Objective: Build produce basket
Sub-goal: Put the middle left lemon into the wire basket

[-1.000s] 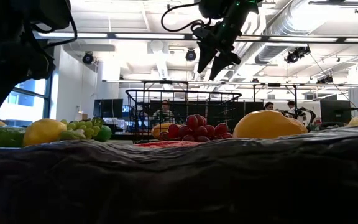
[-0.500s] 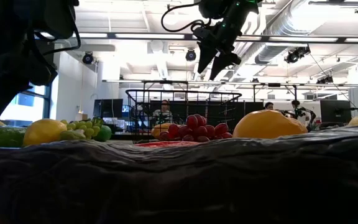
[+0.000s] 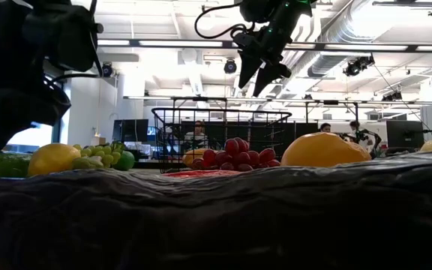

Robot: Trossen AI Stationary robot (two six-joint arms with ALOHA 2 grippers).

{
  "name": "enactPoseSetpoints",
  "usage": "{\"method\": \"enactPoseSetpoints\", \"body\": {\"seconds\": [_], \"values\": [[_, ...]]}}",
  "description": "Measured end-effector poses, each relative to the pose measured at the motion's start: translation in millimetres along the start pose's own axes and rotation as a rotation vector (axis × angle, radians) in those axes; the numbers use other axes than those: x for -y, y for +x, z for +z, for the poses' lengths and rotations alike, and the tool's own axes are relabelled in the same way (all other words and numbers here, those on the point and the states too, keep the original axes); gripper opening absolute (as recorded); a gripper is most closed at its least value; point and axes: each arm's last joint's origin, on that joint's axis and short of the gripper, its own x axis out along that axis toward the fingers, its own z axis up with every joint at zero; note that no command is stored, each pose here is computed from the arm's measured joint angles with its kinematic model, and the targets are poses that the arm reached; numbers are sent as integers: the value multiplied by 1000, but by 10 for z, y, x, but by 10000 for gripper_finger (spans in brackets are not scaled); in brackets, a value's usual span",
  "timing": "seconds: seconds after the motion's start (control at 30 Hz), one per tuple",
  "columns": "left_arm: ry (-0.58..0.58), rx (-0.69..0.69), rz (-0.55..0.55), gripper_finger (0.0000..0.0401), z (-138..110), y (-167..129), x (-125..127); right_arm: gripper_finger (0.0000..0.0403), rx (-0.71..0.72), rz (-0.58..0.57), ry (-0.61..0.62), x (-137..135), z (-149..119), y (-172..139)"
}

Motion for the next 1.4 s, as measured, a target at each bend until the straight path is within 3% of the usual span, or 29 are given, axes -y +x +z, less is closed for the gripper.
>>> {"method": "enactPoseSetpoints", "body": {"seconds": [0.23,0.47,0.97,1.17,1.4], "values": [[26,8,-20,151,-8,-39,-30,275,-8,-2,-12,2,-8,1],[34,38,-128,156,-37,-243,-100,275,-6,-2,-19,2,-6,1],[-134,435,-418,158,104,-965,-313,275,52,11,-78,-5,52,0],[-139,628,-418,158,278,-1253,-403,275,64,-17,-118,3,59,0],[-115,759,-405,158,538,-1470,-498,275,69,-52,-114,86,82,3]]}}
